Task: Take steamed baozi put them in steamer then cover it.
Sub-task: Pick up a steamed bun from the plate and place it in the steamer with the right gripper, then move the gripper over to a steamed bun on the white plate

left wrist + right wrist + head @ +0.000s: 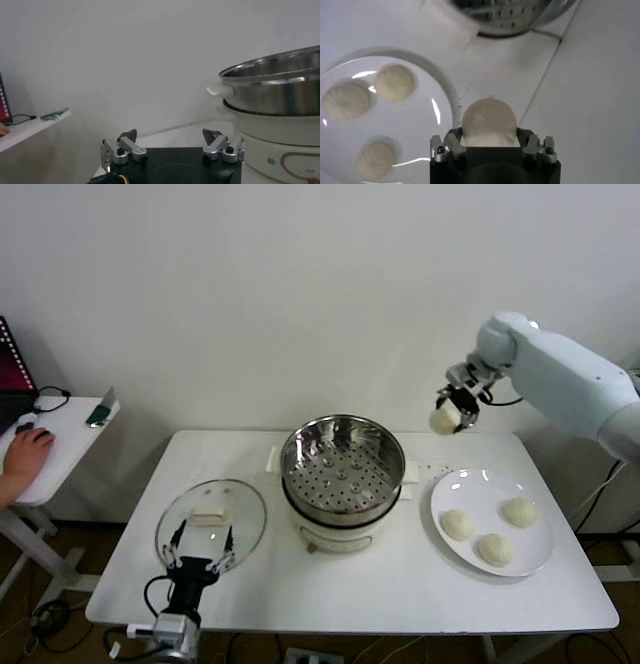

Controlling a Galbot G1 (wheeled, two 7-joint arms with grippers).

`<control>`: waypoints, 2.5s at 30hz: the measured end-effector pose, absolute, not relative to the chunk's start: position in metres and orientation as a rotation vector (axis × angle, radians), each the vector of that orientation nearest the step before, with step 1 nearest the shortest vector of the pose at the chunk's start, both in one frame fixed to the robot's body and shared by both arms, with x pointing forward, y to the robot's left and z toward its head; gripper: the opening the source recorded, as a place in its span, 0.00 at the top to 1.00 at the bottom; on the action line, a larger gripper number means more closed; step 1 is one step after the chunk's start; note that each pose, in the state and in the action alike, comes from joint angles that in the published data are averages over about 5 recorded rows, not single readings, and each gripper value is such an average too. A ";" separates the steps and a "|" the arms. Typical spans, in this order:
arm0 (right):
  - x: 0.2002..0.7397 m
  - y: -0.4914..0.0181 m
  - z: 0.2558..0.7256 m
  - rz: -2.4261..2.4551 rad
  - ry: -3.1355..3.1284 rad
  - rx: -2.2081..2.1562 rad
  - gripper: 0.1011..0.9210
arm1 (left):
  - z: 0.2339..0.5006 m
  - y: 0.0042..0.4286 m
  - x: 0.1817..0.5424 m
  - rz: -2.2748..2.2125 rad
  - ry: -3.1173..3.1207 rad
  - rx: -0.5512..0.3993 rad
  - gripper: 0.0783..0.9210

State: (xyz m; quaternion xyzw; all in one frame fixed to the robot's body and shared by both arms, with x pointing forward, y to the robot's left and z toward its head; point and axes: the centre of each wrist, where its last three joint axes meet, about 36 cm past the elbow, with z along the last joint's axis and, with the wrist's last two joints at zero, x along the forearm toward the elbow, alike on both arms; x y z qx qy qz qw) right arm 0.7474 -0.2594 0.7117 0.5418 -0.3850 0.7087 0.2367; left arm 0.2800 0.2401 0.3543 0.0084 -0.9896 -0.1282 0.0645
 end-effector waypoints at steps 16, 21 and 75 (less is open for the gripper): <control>0.717 -0.092 0.682 2.355 -0.488 1.734 0.25 | 0.356 0.247 0.273 -0.415 -2.972 0.026 0.12; 0.712 -0.065 0.655 2.428 -0.353 1.759 0.25 | 0.357 0.249 0.270 -0.419 -2.969 0.030 0.12; 0.713 -0.268 0.673 1.799 -1.155 1.562 0.12 | 0.366 0.242 0.263 -0.422 -2.979 0.061 0.12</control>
